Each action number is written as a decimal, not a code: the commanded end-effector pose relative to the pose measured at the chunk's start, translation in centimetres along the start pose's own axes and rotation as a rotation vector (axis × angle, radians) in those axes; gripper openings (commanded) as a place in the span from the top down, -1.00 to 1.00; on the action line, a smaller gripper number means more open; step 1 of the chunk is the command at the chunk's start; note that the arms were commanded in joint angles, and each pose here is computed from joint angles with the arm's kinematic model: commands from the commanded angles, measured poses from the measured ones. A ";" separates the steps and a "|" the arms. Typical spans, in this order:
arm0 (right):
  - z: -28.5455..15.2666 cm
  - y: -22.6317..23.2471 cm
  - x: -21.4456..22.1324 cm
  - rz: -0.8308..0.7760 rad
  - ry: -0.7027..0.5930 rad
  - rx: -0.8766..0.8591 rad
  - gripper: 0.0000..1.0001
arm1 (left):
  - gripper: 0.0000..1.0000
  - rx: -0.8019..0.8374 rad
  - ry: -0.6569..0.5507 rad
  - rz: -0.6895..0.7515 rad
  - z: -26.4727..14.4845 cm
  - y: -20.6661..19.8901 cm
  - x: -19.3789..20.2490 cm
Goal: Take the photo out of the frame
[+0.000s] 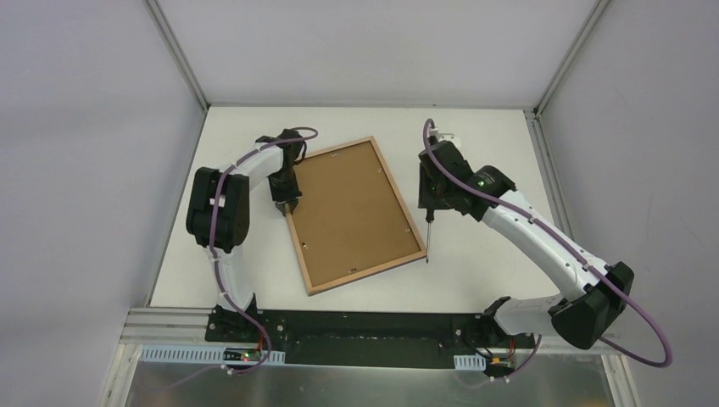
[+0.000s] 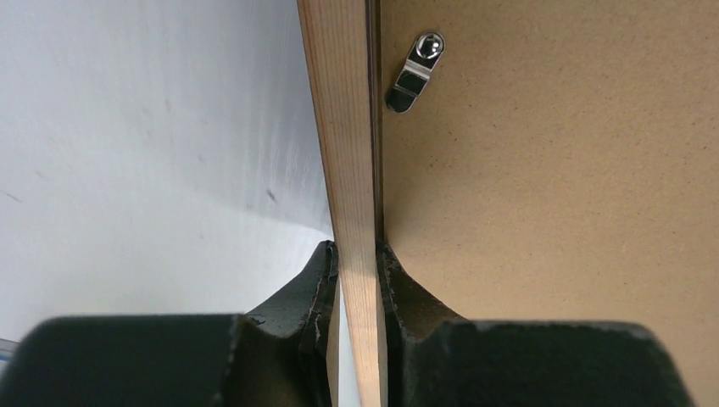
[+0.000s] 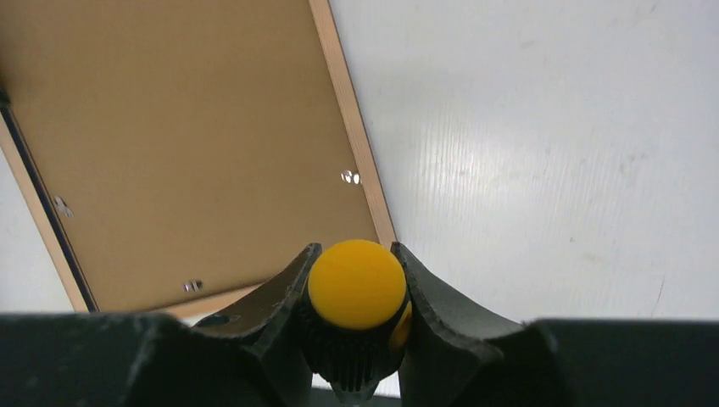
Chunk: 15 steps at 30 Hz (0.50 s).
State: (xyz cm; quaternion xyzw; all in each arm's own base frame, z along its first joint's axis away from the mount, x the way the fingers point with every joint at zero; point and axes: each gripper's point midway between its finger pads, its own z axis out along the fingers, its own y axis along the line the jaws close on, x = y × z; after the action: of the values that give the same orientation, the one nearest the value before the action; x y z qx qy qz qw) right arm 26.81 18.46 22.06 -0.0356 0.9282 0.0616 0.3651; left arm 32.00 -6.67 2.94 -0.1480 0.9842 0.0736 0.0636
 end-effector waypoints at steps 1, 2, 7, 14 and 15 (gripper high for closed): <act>-0.4 0.0 2.6 0.081 0.139 -0.015 1.00 | 1.00 -0.147 -0.082 0.180 -0.2 2.3 -3.7; 0.0 -0.2 2.7 0.083 0.170 0.013 1.00 | 1.00 -0.158 -0.096 0.194 -0.4 2.3 -4.4; 2.7 -1.0 2.0 0.080 0.236 0.185 1.00 | 0.13 -0.049 -0.127 0.162 -2.4 0.7 -5.6; 6.6 -1.0 -0.8 0.128 0.201 0.381 1.00 | -0.23 0.213 -0.067 0.077 -6.1 -1.2 -0.4; 7.3 -1.1 -1.1 0.137 0.194 0.408 1.00 | -0.24 0.251 -0.042 0.076 -6.3 -1.4 0.8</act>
State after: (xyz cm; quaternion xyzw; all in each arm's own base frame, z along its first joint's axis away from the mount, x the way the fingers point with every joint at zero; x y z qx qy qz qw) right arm 30.57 19.65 16.22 0.0379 0.9689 -0.0533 0.2385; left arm 34.75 -6.97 6.25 -0.0852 0.9888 0.0459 0.1136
